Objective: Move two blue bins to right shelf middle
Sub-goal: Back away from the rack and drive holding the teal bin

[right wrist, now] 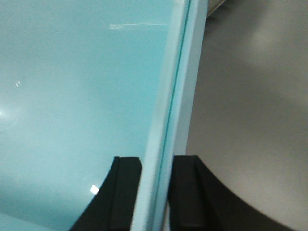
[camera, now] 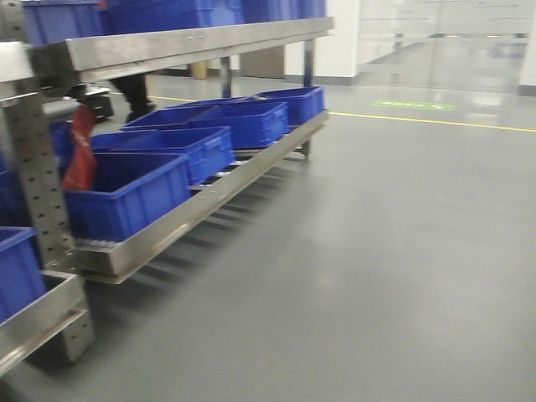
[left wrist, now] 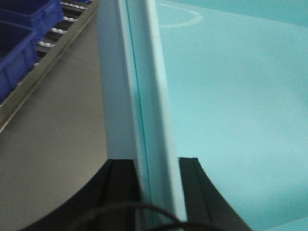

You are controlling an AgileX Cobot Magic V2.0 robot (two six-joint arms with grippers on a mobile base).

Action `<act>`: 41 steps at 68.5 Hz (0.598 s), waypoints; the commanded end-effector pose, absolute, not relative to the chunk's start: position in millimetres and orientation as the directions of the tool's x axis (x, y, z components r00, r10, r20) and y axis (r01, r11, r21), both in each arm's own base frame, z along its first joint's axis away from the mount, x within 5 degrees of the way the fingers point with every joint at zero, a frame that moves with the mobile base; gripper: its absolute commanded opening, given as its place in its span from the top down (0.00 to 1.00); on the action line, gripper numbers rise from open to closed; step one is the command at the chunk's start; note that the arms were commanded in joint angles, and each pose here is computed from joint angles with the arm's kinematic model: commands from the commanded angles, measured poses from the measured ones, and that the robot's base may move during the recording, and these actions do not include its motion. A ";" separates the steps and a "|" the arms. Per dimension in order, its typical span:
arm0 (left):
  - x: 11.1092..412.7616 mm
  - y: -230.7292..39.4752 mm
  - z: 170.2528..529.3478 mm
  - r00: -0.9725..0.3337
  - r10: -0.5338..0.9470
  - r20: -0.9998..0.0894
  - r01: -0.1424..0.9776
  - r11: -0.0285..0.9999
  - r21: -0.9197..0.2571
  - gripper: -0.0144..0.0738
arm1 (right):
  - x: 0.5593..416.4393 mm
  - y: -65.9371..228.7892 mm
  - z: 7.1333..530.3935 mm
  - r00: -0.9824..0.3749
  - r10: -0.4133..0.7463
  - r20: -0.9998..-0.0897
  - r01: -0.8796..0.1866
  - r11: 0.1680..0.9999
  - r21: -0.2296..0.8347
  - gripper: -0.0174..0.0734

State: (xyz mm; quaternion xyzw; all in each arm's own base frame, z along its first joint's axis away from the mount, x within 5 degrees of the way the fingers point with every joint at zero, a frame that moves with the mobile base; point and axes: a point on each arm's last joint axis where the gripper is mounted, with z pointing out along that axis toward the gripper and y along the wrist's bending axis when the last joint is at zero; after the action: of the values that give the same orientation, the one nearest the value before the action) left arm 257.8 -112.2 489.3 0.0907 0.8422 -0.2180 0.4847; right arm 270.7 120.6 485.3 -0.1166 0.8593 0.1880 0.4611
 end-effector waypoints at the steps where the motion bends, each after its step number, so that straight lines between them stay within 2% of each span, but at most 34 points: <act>1: 251.4 -117.4 506.9 -0.439 -0.141 -0.887 0.420 0.841 -0.342 0.96 | 266.5 126.1 499.7 -0.483 0.036 -0.875 -0.419 0.868 0.267 0.98; 41: 251.4 -117.4 506.9 -0.439 -0.141 -0.887 0.420 0.841 -0.342 0.96 | 266.5 126.1 499.7 -0.483 0.036 -0.875 -0.419 0.868 0.267 0.98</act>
State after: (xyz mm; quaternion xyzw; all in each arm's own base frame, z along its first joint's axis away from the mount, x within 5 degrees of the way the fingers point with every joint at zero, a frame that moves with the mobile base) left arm 257.8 -112.2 489.3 0.0907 0.8422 -0.2180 0.4847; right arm 270.7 120.6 485.3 -0.1166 0.8593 0.1880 0.4611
